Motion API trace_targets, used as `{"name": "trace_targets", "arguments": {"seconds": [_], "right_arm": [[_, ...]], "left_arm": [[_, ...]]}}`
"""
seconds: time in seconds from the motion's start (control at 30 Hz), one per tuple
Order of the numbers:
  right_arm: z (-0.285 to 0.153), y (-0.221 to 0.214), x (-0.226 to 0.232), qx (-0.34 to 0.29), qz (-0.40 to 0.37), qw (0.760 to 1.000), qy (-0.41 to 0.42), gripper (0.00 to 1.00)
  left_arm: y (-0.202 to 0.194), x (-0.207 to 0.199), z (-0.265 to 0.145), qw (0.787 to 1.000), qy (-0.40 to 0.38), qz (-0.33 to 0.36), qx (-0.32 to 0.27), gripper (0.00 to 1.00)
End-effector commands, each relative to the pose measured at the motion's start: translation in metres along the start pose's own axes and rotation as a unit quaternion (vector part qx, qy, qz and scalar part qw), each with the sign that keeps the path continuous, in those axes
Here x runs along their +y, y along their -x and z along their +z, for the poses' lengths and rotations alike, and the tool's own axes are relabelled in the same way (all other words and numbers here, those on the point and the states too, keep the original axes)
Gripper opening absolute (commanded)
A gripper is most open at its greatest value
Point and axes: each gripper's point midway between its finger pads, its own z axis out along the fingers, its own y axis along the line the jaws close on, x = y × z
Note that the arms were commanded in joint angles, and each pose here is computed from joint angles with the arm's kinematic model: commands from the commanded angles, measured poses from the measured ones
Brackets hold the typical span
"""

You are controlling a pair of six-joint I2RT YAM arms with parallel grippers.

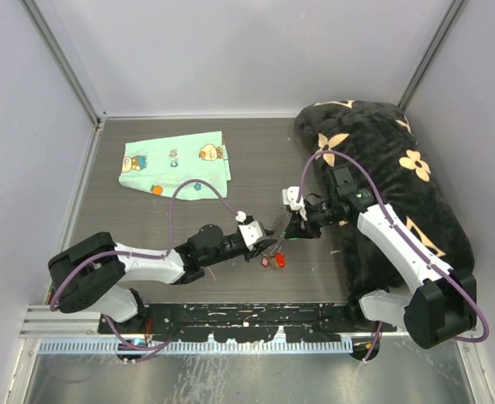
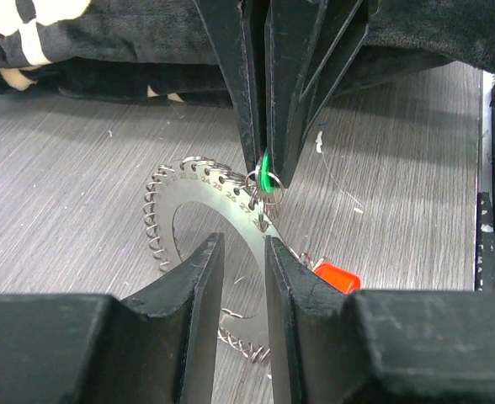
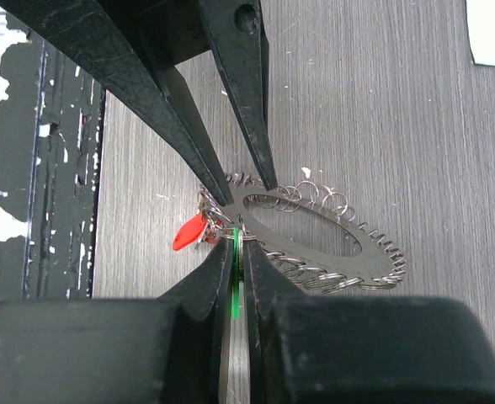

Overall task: Remove the keys from the keyring
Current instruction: Pick up the key from the keyring.

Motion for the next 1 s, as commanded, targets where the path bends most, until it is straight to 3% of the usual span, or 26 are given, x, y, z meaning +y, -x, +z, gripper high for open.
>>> {"name": "trace_targets", "arguments": {"seconds": [0.0,0.67,0.9,0.97], "right_arm": [[-0.003,0.021,-0.006,-0.023,-0.029,0.999,-0.001,0.01],[-0.002,0.02,-0.005,-0.022,-0.029,0.999,0.002,0.01],[-0.001,0.019,-0.005,-0.02,-0.029,0.999,0.003,0.01],[-0.001,0.018,-0.006,-0.019,-0.028,0.999,0.002,0.01]], "left_arm": [[0.041,0.003,0.011,0.997,-0.005,0.001,-0.074,0.27],[0.039,-0.001,0.021,0.996,-0.018,-0.018,-0.083,0.2],[0.037,-0.001,0.02,0.997,-0.018,-0.02,-0.079,0.01],[0.036,-0.001,0.018,0.997,-0.017,-0.02,-0.076,0.0]]}}
